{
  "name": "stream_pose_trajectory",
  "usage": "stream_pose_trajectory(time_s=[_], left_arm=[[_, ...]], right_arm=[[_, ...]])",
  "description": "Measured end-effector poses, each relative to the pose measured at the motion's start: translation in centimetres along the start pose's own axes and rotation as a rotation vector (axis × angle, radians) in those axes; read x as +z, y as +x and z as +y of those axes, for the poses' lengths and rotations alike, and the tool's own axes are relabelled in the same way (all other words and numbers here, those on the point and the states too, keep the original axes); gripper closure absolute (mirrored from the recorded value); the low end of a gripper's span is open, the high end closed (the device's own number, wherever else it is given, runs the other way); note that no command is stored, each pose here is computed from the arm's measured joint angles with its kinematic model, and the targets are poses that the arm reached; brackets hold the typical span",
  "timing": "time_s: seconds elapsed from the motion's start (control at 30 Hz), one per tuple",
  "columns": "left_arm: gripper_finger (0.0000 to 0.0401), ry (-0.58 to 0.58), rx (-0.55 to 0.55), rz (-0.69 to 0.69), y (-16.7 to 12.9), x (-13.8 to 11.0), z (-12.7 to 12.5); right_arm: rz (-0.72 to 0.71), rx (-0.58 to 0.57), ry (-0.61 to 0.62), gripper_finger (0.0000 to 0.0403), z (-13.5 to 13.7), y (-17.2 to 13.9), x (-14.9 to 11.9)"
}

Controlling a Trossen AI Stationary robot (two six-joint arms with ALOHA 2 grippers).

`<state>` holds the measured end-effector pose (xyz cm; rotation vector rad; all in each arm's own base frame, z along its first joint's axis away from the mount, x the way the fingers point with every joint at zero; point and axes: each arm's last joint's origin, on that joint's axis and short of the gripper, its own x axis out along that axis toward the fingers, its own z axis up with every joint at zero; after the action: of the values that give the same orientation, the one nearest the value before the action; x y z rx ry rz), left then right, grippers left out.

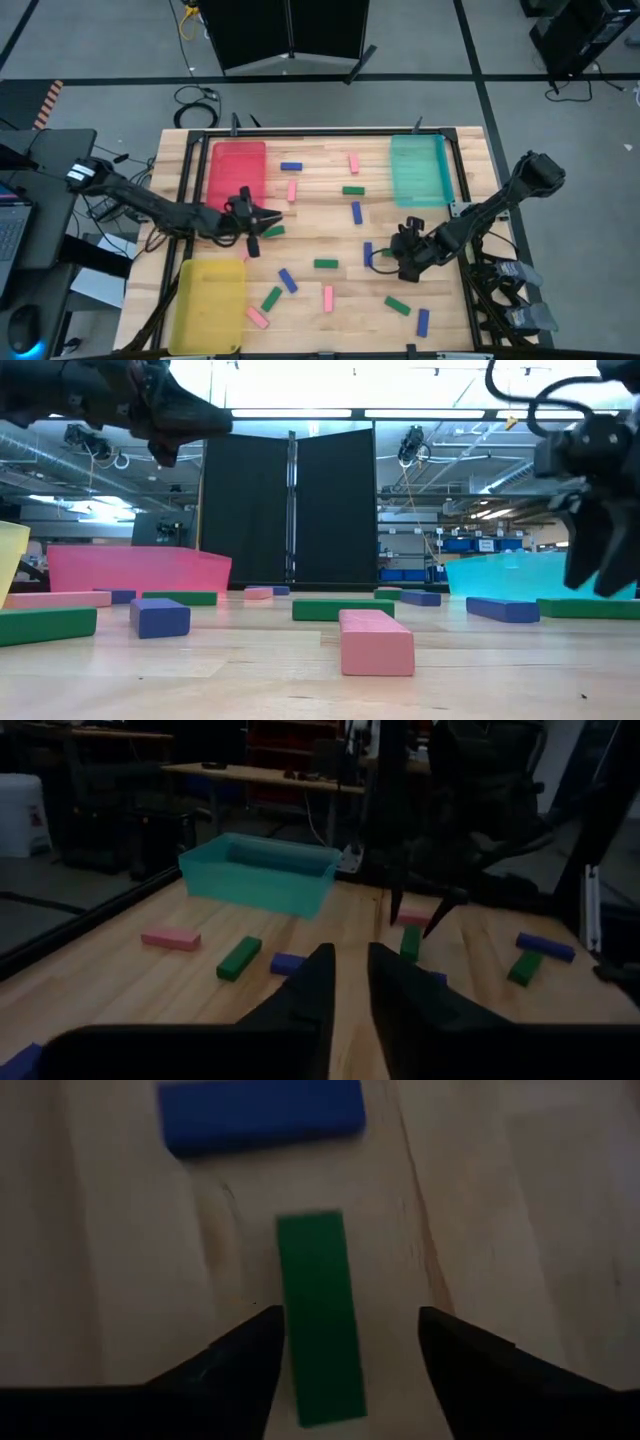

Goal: Sort blocks
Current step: Put the green block into the blue bin

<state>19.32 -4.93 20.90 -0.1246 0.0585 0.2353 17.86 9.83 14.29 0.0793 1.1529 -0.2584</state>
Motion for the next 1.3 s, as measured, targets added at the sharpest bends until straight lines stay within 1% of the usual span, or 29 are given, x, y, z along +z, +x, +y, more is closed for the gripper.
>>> stream_pose_trajectory(time_s=[0.1, 0.17, 0.23, 0.37, 0.5, 0.67, 0.7, 0.9, 1.03, 1.13, 1.23, 1.3], left_arm=[[0.0297, -0.003, 0.008, 0.0, 0.5, 0.3, -0.3], [0.0287, -0.003, 0.008, 0.001, 0.7, 0.4, -0.5], [0.0283, -0.002, 0.009, 0.002, 1.0, 0.6, -0.7], [0.0281, -0.004, 0.008, 0.002, 1.2, 0.7, -0.8], [0.0281, -0.009, 0.008, 0.001, 1.2, 0.7, -0.8], [0.0281, -0.022, 0.009, 0.005, 1.2, 0.7, -0.8], [0.0281, -0.021, 0.009, 0.005, 1.2, 0.6, -0.8], [0.0281, -0.026, 0.009, 0.005, 1.2, 0.6, -0.8], [0.0281, -0.045, 0.053, 0.008, 1.3, 0.4, -0.8], [0.0281, -0.059, 0.097, 0.015, 1.6, 0.0, -0.7], [0.0281, -0.068, 0.13, 0.037, 1.9, -0.7, -0.7], [0.0281, -0.094, 0.16, 0.045, 2.1, -1.1, -0.7]], right_arm=[[0.004, 0.003, -0.007, 0.0156, -0.1, 0.6, -0.4], [0.004, 0.03, -0.025, 0.0157, 0.0, 1.0, -0.7], [0.001, 0.036, -0.032, 0.0159, 0.0, 1.4, -0.8], [0.011, 0.008, -0.058, 0.017, 0.2, 2.0, -1.0], [0.011, 0.003, -0.068, 0.0203, 0.2, 2.1, -1.0], [0.006, 0.014, -0.073, 0.0279, 0.3, 2.1, -0.9], [0.002, 0.016, -0.077, 0.0287, 0.3, 2.1, -0.9], [-0.026, 0.02, -0.074, 0.0286, 0.3, 2.0, -0.7], [-0.072, 0.014, -0.088, 0.0286, 0.1, 1.0, -0.2], [-0.199, 0.027, -0.086, 0.0286, 0.3, -0.9, 1.4], [-0.28, -0.008, -0.098, 0.0286, -0.2, -2.9, 2.5], [-0.351, -0.06, -0.074, 0.0286, -0.9, -4.6, 3.2]])
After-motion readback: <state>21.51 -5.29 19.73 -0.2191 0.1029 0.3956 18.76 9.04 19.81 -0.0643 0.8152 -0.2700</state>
